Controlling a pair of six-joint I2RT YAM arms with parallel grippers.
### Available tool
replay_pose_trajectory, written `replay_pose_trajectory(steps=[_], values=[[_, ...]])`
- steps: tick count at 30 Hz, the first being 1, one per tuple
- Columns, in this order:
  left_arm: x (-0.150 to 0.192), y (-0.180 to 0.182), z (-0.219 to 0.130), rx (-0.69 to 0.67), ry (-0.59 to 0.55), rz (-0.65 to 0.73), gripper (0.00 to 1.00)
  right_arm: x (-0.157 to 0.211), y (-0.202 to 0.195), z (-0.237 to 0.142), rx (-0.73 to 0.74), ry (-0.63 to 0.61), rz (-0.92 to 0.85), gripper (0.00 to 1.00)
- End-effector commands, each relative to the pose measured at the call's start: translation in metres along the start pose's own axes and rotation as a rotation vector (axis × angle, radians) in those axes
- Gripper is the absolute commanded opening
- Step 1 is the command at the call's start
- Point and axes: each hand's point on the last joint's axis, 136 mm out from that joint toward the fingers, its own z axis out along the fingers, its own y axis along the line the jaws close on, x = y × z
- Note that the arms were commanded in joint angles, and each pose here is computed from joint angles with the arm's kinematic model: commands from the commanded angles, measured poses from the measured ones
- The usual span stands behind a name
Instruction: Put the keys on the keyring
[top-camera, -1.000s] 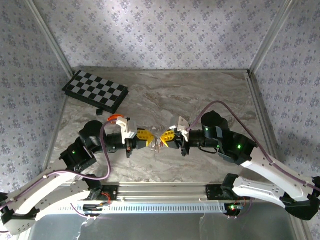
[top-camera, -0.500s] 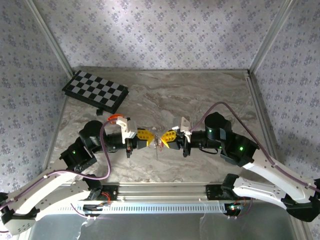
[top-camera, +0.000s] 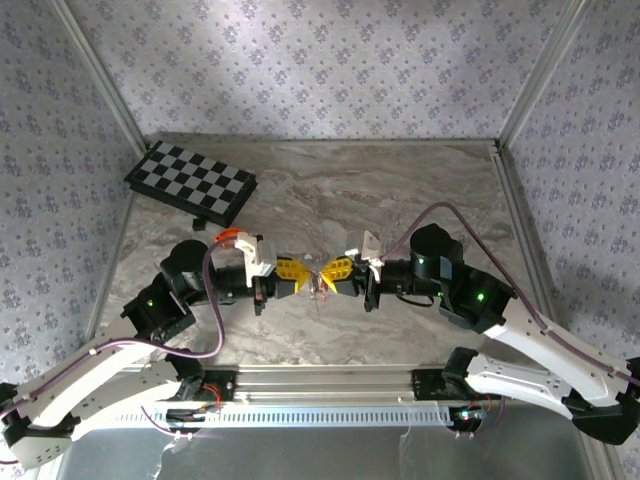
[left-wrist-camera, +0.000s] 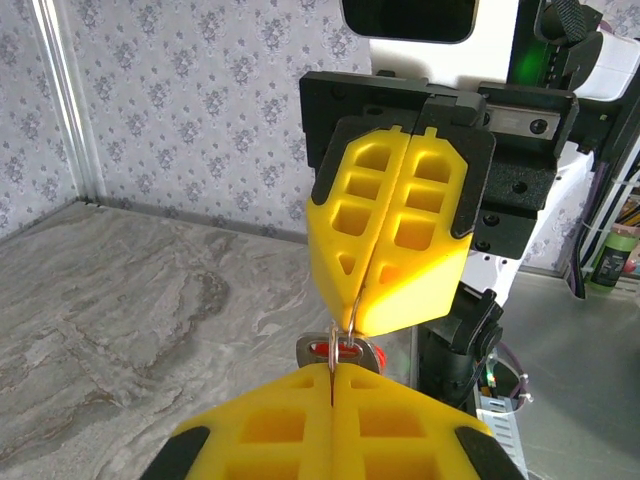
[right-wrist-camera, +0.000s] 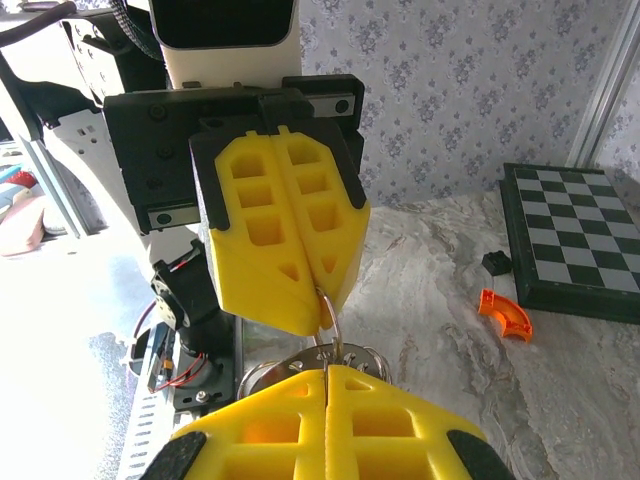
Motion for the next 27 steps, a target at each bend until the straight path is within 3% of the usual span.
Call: replay_pose_trajectory(steps=[1,27], values=[[-0.0208,-0.0098,-0.0029,0.037,-0.064,0.027,0.00,-0.0052,-0.0009,-0.0015,0.003,-0.023,0.002,0.00],[-0.0201,-0.0100,-0.0020,0.041,-0.059,0.026,0.00,-0.0068,-0.0056,-0.0009,0.023,-0.029,-0.002,0.00]])
